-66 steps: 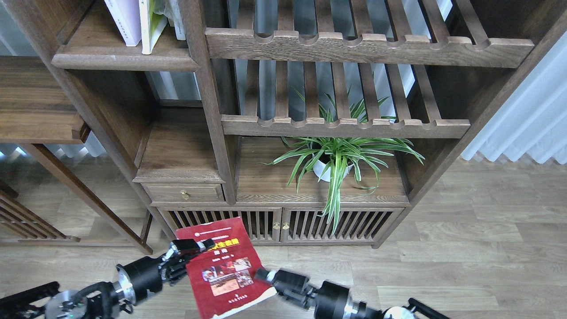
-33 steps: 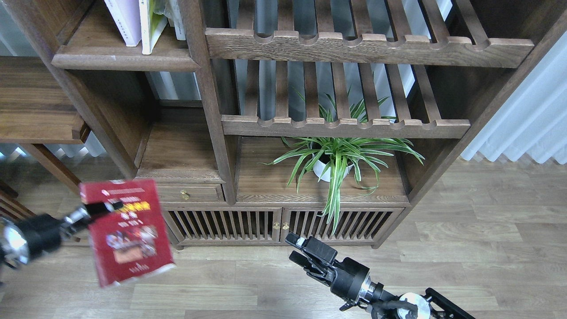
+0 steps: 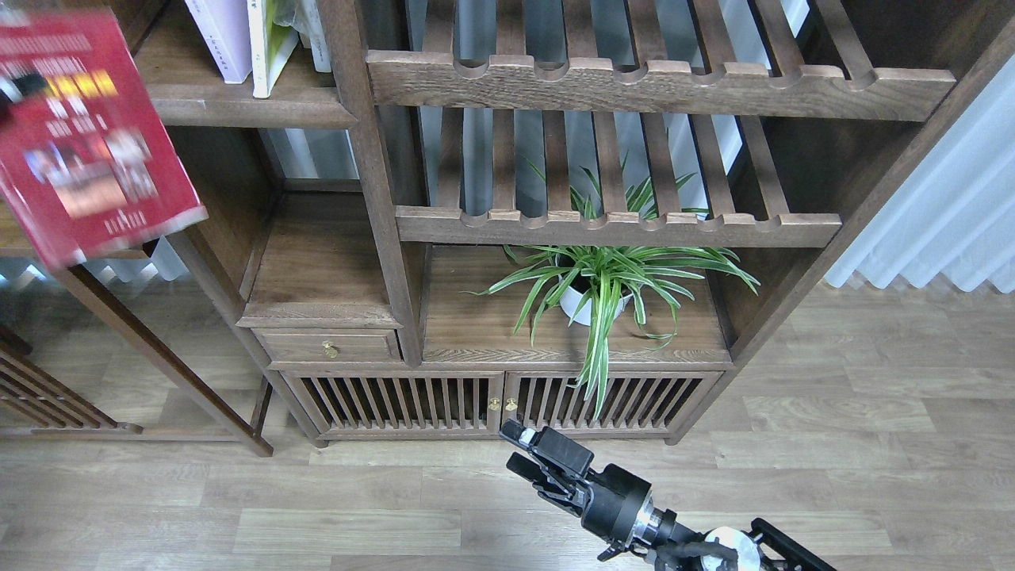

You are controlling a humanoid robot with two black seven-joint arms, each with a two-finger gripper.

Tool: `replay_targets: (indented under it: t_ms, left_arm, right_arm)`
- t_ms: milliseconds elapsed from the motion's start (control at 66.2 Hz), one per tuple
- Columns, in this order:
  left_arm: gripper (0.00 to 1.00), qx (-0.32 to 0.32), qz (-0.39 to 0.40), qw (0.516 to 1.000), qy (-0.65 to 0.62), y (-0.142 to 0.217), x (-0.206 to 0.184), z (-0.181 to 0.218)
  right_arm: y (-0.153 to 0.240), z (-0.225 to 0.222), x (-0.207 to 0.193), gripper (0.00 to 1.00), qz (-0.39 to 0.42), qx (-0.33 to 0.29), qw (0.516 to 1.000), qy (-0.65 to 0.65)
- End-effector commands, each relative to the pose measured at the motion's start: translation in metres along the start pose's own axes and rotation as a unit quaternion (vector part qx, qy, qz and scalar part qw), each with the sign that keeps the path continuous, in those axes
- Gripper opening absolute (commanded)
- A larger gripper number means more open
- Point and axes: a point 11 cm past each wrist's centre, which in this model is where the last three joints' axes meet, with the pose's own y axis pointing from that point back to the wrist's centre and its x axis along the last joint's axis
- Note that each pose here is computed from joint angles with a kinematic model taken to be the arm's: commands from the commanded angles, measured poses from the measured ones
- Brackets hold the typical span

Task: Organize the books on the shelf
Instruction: 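Raise the red book with the left gripper up to the upper shelf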

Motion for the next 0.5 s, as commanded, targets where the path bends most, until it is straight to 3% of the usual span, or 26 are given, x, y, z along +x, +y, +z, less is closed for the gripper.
replay_targets:
  t_ms: [0,151,483]
  left_arm:
    - [0.06,0.015,-0.014,1.0,-0.015,-0.007,-0.013,0.017]
    - [0.06,0.013,-0.027,0.999,-0.014,-0.022,-0.018,0.022]
    - [0.06,-0.038,0.006,0.995,-0.094,-0.052,-0.029,0.08]
  right_arm:
    - [0.0,0.0,-0.001,0.99,-0.002,0.001,1.0,-0.001]
    - [0.0,-0.001,-0.002,0.99,-0.003,0.002,1.0,0.0]
    - [-0.001,-0.002,-0.003,0.99,-0.005,0.006,1.0,0.0]
